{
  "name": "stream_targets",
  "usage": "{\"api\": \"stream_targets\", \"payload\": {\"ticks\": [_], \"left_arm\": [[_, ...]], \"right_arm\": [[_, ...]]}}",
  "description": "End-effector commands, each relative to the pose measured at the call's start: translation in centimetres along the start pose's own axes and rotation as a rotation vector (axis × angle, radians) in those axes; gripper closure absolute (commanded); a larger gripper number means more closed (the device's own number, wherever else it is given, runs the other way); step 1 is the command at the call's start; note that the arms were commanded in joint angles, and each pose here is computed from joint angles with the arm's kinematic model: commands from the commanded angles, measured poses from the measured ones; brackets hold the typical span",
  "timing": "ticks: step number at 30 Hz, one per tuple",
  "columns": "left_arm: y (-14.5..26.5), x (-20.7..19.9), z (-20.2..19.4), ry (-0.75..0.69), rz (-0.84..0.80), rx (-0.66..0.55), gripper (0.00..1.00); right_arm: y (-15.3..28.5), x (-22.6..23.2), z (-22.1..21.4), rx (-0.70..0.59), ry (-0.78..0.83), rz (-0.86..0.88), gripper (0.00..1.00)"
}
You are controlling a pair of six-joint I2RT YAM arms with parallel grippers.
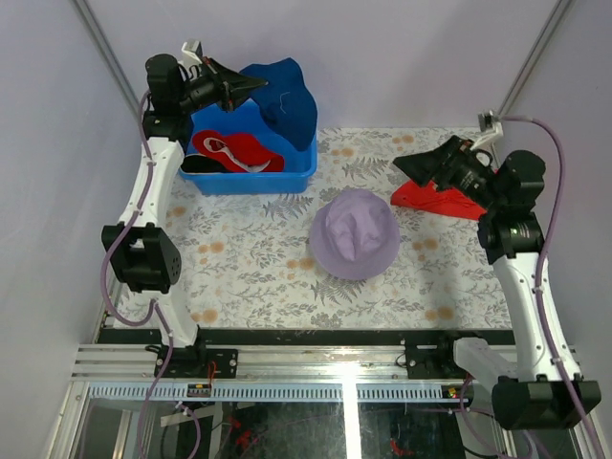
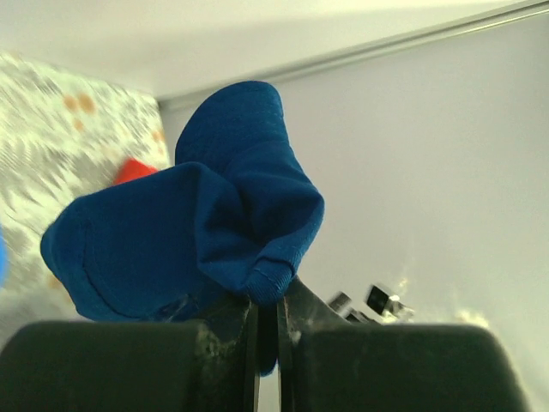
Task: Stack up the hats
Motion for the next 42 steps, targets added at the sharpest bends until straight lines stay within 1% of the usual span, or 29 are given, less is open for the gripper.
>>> {"api": "stream_targets", "payload": {"ticks": [1,4,8,11,18,21,25,27,33,36,42], "left_arm": [[2.8,-4.8,-2.1,0.185,-0.118,0.122,1.00],[4.0,-6.8,-2.9,0.229,-0.184,0.137,1.00],[5.1,-8.8,-3.9,0.244,-0.211,0.146,1.00],[5.6,-9.8,-4.7,0.270,-0.233,0.157,1.00],[6.8,-11.9,-5.3,0.295,-0.265,0.173,1.00],[7.1,-12.3,-5.5,0.292,-0.268,0.175,1.00],[7.0,-11.8,-5.7,0.302,-0.255,0.168,1.00],[6.9,-11.4,-5.7,0.306,-0.251,0.163,1.00],[6.6,-11.0,-5.4,0.317,-0.261,0.130,1.00],[6.5,-11.3,-5.1,0.322,-0.271,0.114,1.00],[6.3,-11.7,-4.9,0.321,-0.282,0.106,1.00]], "right_arm": [[-2.8,5.5,0.8,0.038,0.109,0.331,0.16],[-5.8,7.6,-0.9,0.085,0.112,0.411,0.18],[-8.7,9.3,-1.9,0.096,0.126,0.482,0.19],[-11.2,9.9,-2.9,0.122,0.140,0.503,0.20],[-14.3,10.8,-2.9,0.099,0.148,0.541,0.20],[-15.0,12.0,-2.7,0.086,0.145,0.573,0.20],[-15.6,13.1,-3.2,0.090,0.133,0.595,0.24],[-15.5,13.3,-3.5,0.101,0.128,0.594,0.24],[-13.2,12.0,-4.4,0.115,0.194,0.442,0.20],[-12.3,11.2,-5.2,0.147,0.190,0.385,0.19],[-12.0,10.7,-6.8,0.169,0.128,0.386,0.19]]}}
Point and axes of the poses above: each gripper's point midway between its finger pads, its own y axis back along the fingers, its own x axis along the line the jaws close on, z = x × y, the point moved 10 cm from there along y, back along the fingers, and after that the axes turned 5 degrees about -y, right-handed, at the moved point
